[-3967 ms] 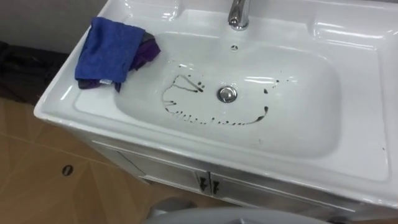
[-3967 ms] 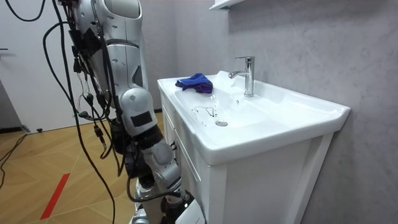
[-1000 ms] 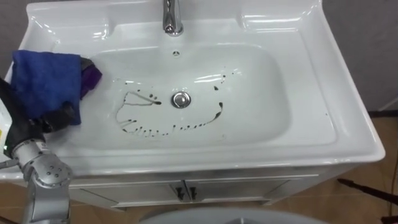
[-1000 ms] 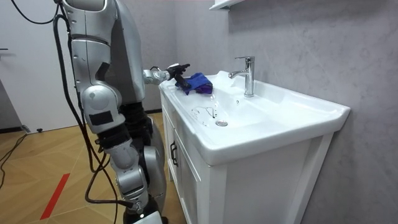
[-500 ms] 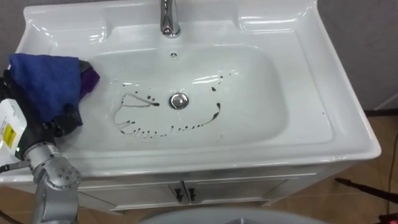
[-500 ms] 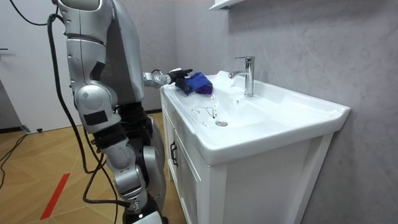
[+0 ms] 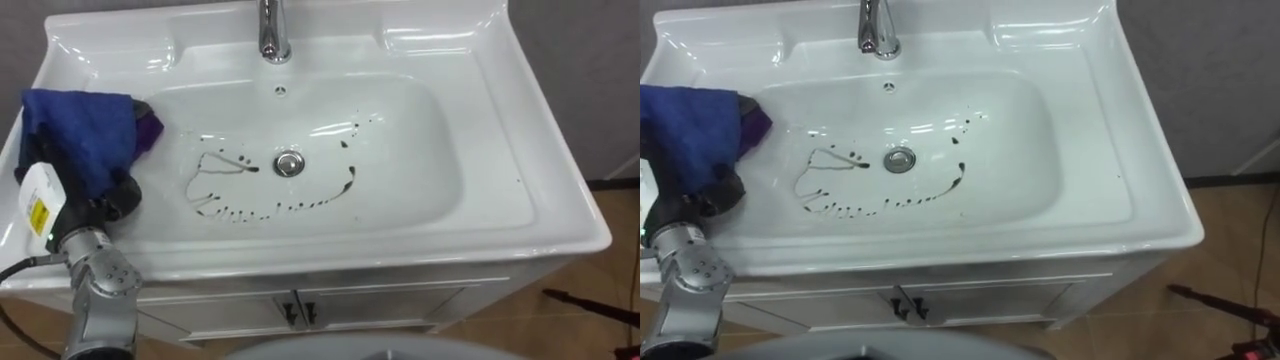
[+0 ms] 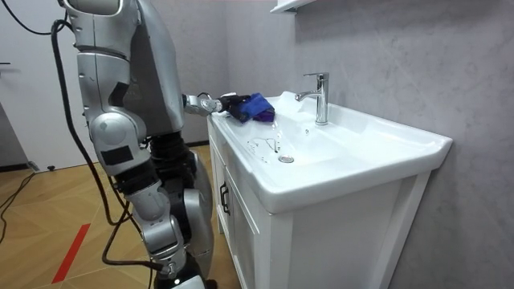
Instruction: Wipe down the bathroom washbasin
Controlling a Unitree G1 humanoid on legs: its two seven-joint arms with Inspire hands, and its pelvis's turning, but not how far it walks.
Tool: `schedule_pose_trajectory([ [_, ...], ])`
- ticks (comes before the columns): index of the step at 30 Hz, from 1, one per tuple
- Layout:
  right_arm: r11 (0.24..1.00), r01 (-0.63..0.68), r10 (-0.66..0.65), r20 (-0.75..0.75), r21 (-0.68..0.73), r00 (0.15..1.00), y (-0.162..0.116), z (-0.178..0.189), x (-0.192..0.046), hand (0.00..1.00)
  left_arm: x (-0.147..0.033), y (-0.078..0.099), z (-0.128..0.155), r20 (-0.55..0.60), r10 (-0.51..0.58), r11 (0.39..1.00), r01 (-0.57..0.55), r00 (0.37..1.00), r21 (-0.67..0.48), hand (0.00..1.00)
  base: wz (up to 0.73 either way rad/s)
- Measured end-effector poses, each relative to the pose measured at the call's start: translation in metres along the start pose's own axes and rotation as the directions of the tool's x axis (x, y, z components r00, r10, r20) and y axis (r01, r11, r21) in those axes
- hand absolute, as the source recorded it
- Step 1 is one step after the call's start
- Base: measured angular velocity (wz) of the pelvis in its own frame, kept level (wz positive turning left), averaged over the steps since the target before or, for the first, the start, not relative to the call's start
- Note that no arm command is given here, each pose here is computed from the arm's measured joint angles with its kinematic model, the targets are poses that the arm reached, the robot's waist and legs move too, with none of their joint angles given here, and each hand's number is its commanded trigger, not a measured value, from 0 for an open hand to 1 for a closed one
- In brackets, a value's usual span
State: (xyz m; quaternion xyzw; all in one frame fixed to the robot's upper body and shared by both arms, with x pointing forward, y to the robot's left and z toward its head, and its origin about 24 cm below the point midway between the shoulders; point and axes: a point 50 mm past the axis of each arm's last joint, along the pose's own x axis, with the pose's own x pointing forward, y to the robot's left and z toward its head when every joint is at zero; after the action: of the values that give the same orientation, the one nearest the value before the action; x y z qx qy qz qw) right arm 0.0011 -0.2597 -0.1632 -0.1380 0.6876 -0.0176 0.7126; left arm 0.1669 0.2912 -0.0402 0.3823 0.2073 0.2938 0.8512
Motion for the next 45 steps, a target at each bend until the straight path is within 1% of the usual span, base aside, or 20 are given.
schedule_pose_trajectory([
  [4,1.0,0.001,-0.001,-0.014,0.003,1.0,0.0,-0.004,0.0,0.0,0.001,0.006,-0.001,0.011,0.02,1.0,-0.02,1.0,0.022,1.0,-0.04],
  [7,1.0,0.009,-0.009,-0.016,0.007,1.0,-0.001,-0.006,-0.002,0.0,0.007,0.01,0.0,0.017,0.029,0.999,-0.029,0.999,0.031,1.0,-0.03],
  [9,0.999,0.023,-0.023,0.006,0.027,1.0,-0.005,-0.001,-0.002,0.0,0.009,0.013,-0.001,0.023,0.031,0.998,-0.032,0.999,0.053,1.0,0.0],
  [11,0.999,0.034,-0.035,0.023,0.035,0.999,-0.009,0.002,-0.003,0.0,0.011,0.018,-0.002,0.018,0.047,0.998,-0.048,0.999,0.051,1.0,-0.04],
  [15,0.999,0.042,-0.043,0.04,0.03,0.998,-0.011,0.007,-0.004,0.0,0.016,0.021,-0.002,0.006,0.059,0.997,-0.059,0.998,0.055,1.0,0.0],
  [35,0.999,0.048,-0.049,0.006,0.024,0.999,-0.01,0.001,-0.004,0.0,0.019,0.016,0.003,-0.004,0.021,0.998,-0.021,1.0,0.062,1.0,0.0],
  [38,0.998,0.05,-0.05,0.017,0.024,0.999,-0.011,0.003,-0.004,0.0,0.02,0.017,0.008,0.006,0.025,0.998,-0.026,1.0,0.057,1.0,0.03],
  [45,0.999,0.035,-0.036,0.032,0.02,0.999,-0.009,0.005,-0.003,0.0,0.019,0.016,0.016,0.038,0.002,0.993,-0.006,0.999,0.118,1.0,0.12],
])
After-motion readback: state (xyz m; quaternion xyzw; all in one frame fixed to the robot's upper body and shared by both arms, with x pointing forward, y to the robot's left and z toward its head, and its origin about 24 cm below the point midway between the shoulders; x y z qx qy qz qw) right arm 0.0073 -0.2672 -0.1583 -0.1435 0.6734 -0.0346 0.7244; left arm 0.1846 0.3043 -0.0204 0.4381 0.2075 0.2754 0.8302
